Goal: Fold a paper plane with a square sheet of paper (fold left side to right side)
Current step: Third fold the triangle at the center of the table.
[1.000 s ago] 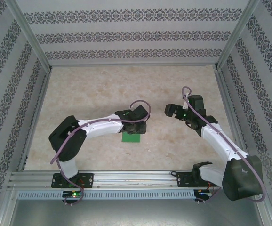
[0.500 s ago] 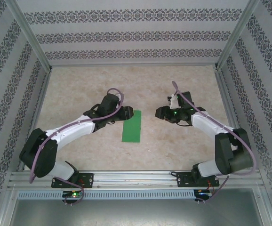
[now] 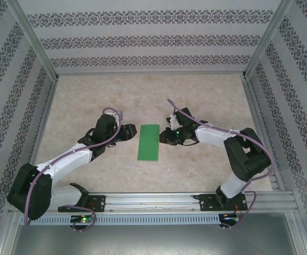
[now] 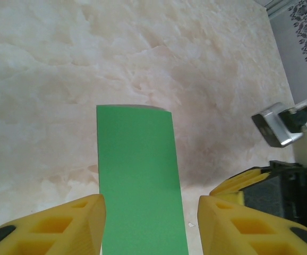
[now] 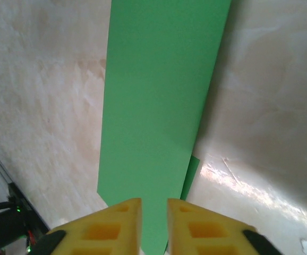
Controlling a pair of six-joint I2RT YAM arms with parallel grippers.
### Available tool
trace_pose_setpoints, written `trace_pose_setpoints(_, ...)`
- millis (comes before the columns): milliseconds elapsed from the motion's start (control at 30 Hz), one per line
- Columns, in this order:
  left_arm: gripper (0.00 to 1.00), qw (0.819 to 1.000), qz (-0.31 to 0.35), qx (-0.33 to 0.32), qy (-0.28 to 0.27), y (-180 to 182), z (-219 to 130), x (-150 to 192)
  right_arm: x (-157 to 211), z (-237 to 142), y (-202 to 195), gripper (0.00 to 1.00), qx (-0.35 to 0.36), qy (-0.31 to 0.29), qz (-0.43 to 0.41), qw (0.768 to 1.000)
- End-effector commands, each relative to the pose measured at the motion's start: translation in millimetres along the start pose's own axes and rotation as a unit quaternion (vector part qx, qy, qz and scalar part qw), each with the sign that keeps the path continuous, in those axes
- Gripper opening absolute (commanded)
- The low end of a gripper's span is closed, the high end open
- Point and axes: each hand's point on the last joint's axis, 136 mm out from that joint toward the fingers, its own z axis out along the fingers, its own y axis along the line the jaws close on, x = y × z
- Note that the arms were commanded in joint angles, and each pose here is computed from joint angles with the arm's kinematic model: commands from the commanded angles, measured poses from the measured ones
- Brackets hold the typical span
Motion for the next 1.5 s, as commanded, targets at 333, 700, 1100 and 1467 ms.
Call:
trace_pose_setpoints(333, 0.49, 1.000, -0.004, 0.004, -0.013, 1, -3, -8, -4, 30, 3, 0.00, 0.002, 0.019, -0.004, 1.000)
trace_pose_setpoints(700, 0.48, 0.999, -0.012, -0.020, 0.025, 13, 4, 5, 8, 41, -21, 0.00, 0.037, 0.043, -0.001, 0.998)
trace_pose_setpoints(1100, 0.39, 0.987, -0.067, 0.008, 0.149, 13, 33, 51, 14, 43, -40, 0.00, 0.070, 0.060, -0.018, 0.996)
trace_pose_setpoints(1467, 0.31, 0.972, -0.091, -0.011, 0.217, 22, 54, 80, 11, 41, -42, 0.00, 0.070, 0.058, -0.020, 0.996)
